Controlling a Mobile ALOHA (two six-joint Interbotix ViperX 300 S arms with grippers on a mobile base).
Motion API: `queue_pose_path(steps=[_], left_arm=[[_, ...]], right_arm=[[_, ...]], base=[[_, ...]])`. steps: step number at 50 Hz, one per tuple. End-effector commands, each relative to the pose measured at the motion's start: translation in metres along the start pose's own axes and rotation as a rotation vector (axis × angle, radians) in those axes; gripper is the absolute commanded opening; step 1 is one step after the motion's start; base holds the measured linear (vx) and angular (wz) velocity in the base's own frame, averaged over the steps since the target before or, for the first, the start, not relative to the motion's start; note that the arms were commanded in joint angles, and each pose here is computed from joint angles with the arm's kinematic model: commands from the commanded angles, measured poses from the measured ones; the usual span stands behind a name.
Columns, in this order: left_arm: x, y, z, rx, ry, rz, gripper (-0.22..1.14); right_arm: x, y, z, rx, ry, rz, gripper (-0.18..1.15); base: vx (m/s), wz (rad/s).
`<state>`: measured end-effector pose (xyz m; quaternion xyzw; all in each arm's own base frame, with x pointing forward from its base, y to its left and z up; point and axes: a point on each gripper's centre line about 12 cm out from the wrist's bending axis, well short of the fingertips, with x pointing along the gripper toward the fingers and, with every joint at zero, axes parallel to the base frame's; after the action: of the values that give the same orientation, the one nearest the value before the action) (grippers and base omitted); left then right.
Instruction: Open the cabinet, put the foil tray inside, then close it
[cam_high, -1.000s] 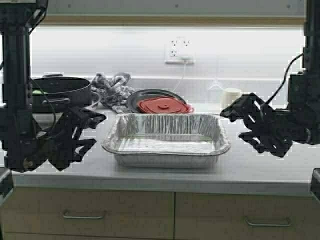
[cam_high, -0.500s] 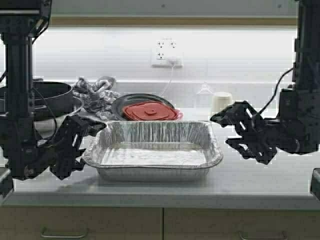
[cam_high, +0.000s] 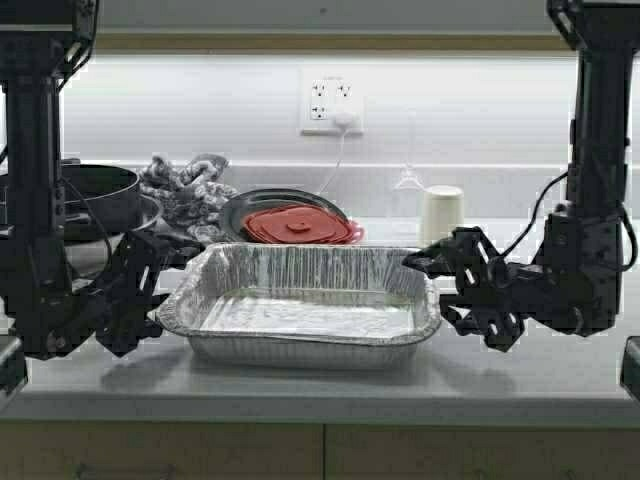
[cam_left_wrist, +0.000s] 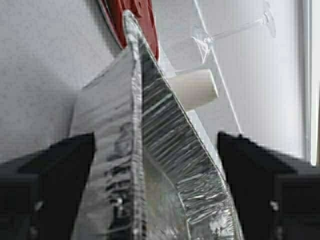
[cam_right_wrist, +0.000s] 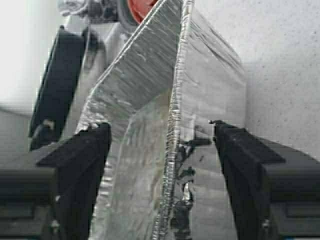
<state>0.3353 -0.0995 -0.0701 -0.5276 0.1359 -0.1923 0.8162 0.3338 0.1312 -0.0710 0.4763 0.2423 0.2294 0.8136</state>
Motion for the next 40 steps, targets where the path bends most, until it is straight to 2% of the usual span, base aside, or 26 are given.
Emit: queue_pose_path(steps=[1,8,12,15,19,21,23,25,27,31,40], left_arm=[[0.004,-0.004,0.011,0.006,-0.028,-0.02,1.01],[0.006,-0.003,0.011,0.003,-0.023,-0.022,0.97],[0.008,0.0,0.009,-0.007,-0.005,-0.003,0.85],[0.009,0.002,0.005,-0.017,0.028,0.015,0.63],[0.012,0.002,-0.002,-0.028,0.092,0.003,0.14],[0.011,0.001,-0.003,-0.029,0.107,0.0,-0.05],[0.011,0.001,-0.003,-0.034,0.106,0.0,-0.15],[0.011,0.0,-0.002,-0.033,0.103,0.002,-0.13],[0.01,-0.001,-0.002,-0.031,0.101,0.004,-0.04],[0.008,-0.006,0.0,-0.029,0.103,0.002,0.09],[-0.007,-0.032,0.005,-0.034,0.117,0.004,0.02]], right_arm=[[0.0,0.006,0.01,-0.007,-0.03,0.035,0.82],[-0.001,0.006,0.012,-0.001,-0.031,0.047,0.69],[0.0,0.007,0.012,0.009,-0.032,0.05,0.61],[0.0,0.007,0.012,0.022,-0.032,0.051,0.52],[-0.001,0.006,0.012,0.042,-0.03,0.049,0.36],[-0.001,0.006,0.011,0.054,-0.029,0.048,0.26],[-0.001,0.006,0.011,0.061,-0.029,0.048,0.17],[-0.002,0.007,0.011,0.063,-0.03,0.05,0.08],[-0.002,0.008,0.012,0.07,-0.033,0.057,0.02],[-0.003,0.012,0.012,0.079,-0.031,0.067,0.05],[-0.015,0.038,0.016,0.128,0.004,0.105,0.08]], base=[[0.0,0.0],[0.0,0.0],[0.0,0.0],[0.0,0.0],[0.0,0.0],[0.0,0.0],[0.0,0.0],[0.0,0.0],[0.0,0.0],[0.0,0.0],[0.0,0.0]])
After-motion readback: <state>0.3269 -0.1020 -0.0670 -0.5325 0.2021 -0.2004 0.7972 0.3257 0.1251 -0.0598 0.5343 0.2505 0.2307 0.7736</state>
